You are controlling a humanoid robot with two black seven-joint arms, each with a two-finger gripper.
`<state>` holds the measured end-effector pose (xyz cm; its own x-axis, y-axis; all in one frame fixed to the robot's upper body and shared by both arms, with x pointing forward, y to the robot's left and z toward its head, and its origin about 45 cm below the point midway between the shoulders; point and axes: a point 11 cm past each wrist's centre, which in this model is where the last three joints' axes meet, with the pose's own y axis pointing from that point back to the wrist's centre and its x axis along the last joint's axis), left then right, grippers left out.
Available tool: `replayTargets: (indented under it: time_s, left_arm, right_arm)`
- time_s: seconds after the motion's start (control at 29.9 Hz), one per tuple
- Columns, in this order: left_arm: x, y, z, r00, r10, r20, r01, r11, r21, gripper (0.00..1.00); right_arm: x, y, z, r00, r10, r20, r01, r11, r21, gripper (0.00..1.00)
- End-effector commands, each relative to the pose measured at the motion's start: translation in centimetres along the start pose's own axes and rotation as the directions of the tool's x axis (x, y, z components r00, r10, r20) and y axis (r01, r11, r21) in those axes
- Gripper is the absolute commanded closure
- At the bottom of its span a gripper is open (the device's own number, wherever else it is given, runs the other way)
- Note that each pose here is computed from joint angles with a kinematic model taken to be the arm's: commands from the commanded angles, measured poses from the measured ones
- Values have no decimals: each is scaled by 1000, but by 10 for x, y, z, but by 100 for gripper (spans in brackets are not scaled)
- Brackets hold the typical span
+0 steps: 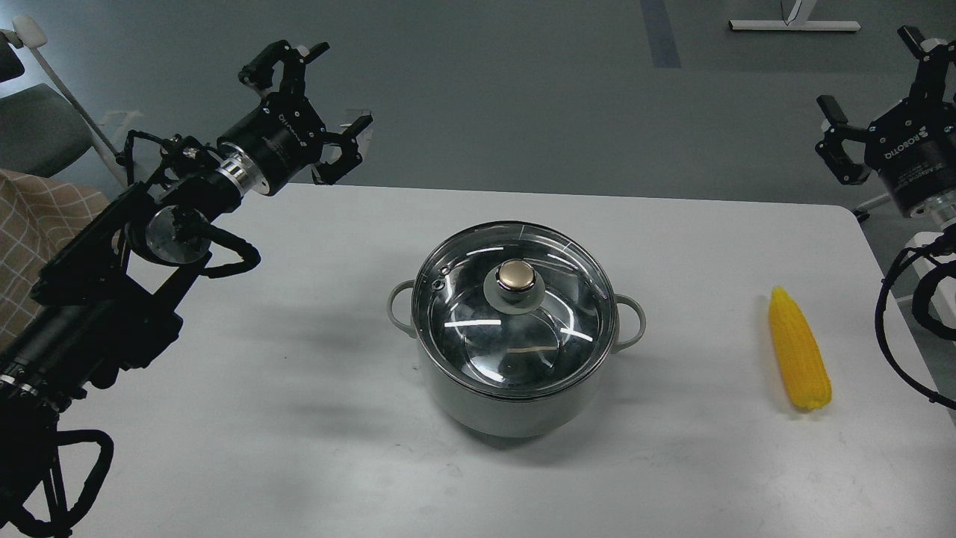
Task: Open pot and put corn in
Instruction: 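Raise the left gripper and open it above the pot lid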
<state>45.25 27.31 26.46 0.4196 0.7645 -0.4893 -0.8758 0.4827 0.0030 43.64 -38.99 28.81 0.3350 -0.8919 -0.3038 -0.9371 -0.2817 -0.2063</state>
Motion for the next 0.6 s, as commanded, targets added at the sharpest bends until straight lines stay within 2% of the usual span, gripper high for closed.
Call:
replayTargets:
  time_s: [0.0, 0.2, 0.37, 0.57]
  left_arm:
    - [-2, -1, -4, 999, -5, 35, 4, 1000, 14, 1]
    - [-2, -2, -3, 999, -3, 55, 2, 1000, 16, 1]
    - [-2, -4, 4, 1000, -5, -15, 4, 999, -41, 1]
    - [21, 1, 21, 996, 75, -58, -81, 991, -105, 1]
  right_arm:
    - [0, 0, 1, 1000, 2, 2, -2, 1000, -1, 0]
    - [-3, -2, 4, 1000, -4, 11, 4, 1000, 0, 0]
    - [-4, -2, 6, 1000, -3, 15, 3, 1000, -2, 0]
    - [-6, -3, 9, 1000, -4, 22, 4, 1000, -4, 0]
